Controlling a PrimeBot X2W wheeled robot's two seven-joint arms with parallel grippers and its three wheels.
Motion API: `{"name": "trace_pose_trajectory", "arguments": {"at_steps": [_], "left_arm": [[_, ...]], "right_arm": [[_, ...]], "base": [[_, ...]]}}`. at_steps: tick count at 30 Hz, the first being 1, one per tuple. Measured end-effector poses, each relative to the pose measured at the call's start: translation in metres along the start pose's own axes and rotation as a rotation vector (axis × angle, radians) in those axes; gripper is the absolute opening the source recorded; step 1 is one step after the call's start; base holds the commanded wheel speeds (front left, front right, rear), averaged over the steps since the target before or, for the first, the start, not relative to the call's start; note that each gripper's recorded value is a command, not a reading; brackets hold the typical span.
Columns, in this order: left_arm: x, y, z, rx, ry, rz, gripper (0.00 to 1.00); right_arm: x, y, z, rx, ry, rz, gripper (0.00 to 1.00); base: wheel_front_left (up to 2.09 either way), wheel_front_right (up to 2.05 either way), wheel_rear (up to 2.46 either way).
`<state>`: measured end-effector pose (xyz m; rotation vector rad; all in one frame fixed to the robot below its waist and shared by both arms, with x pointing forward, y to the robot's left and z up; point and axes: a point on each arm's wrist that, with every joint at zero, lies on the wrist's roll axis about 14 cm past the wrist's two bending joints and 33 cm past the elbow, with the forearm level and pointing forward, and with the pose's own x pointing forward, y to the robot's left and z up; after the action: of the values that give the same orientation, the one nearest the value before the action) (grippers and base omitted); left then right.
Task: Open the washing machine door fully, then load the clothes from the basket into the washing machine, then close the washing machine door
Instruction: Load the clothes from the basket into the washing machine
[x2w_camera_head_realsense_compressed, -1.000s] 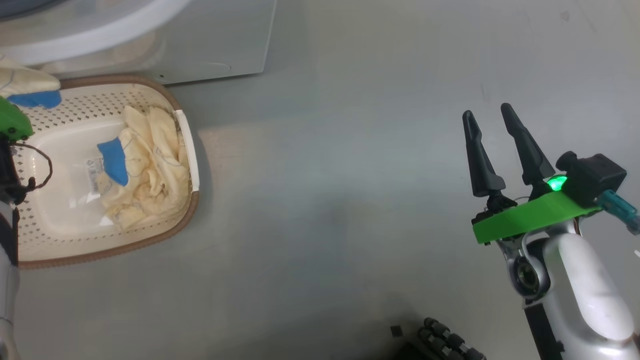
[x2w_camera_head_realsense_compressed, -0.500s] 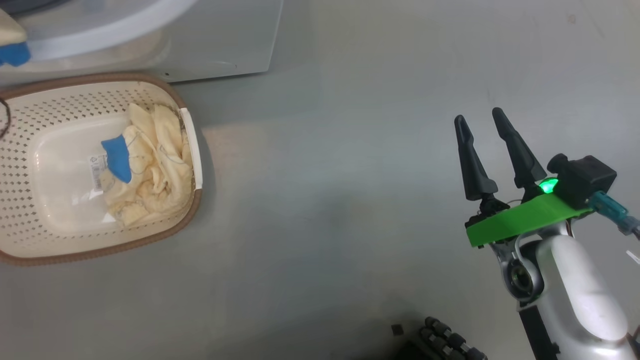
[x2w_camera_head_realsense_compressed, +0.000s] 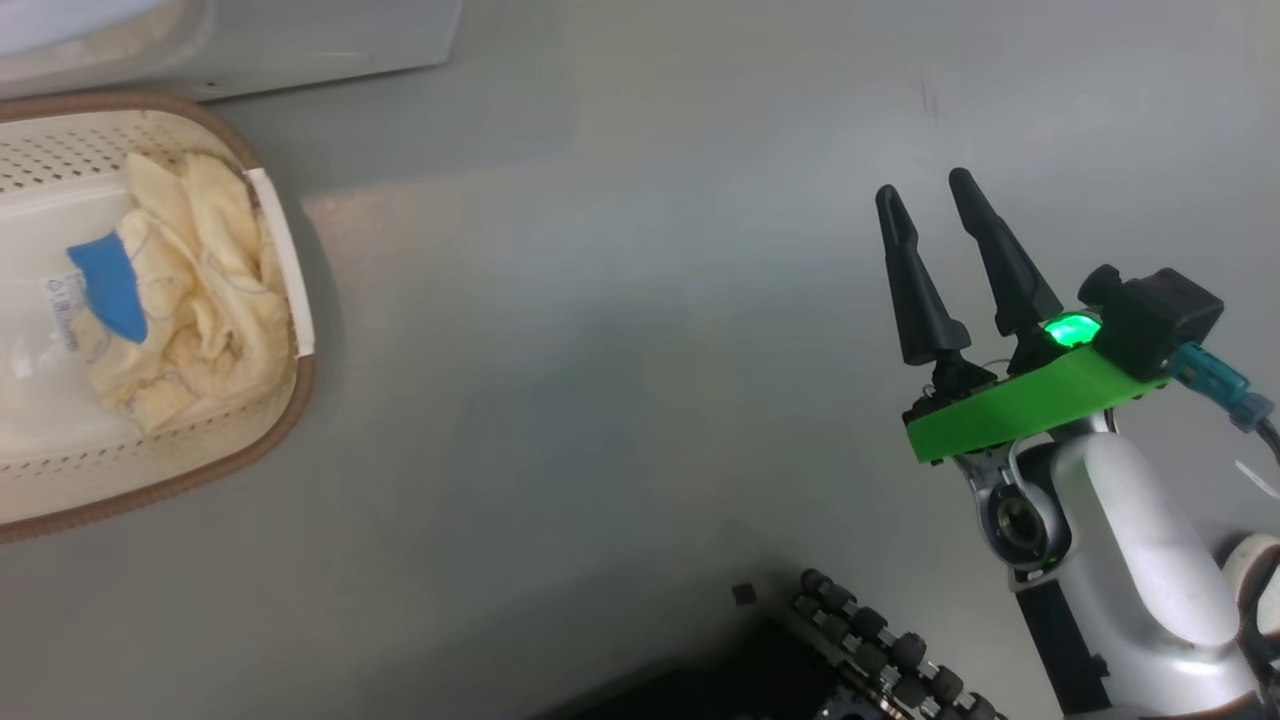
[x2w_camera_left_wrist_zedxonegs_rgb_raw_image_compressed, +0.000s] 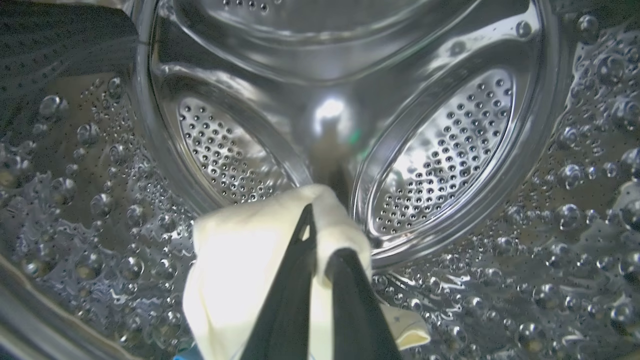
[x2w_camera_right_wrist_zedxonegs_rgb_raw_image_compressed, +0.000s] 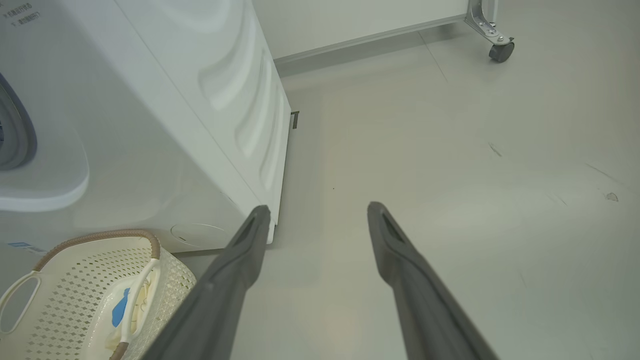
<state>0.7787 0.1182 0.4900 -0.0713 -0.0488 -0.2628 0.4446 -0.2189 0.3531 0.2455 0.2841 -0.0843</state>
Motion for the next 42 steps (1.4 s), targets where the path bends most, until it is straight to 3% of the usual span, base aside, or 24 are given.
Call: {"name": "trace_pose_trajectory", "arguments": {"at_steps": [6, 14, 26, 28, 42], "left_arm": [[0.032, -0.008, 0.004, 0.023, -0.038, -0.016, 0.00], [0.042, -0.007, -0.073, 0.068, 0.139, -0.023, 0.00], [0.045, -0.003, -0.100, 0.069, 0.157, -0.019, 0.00], [0.045, -0.001, -0.095, 0.067, 0.137, -0.015, 0.99], [0.028, -0.005, -0.063, 0.038, 0.087, -0.023, 1.00]], "right_arm": [[-0.001, -0.010, -0.010, 0.009, 0.031, -0.028, 1.00], [-0.003, -0.021, -0.018, 0.004, 0.062, -0.058, 1.00], [0.000, -0.021, -0.025, 0.017, 0.077, -0.059, 1.00], [0.002, -0.019, -0.023, 0.018, 0.069, -0.053, 1.00], [0.007, -0.006, 0.000, -0.013, 0.004, -0.006, 1.00]], "base": [[0.00, 0.00, 0.00], [0.00, 0.00, 0.00], [0.00, 0.00, 0.00], [0.00, 0.00, 0.00], [0.00, 0.00, 0.00]]}}
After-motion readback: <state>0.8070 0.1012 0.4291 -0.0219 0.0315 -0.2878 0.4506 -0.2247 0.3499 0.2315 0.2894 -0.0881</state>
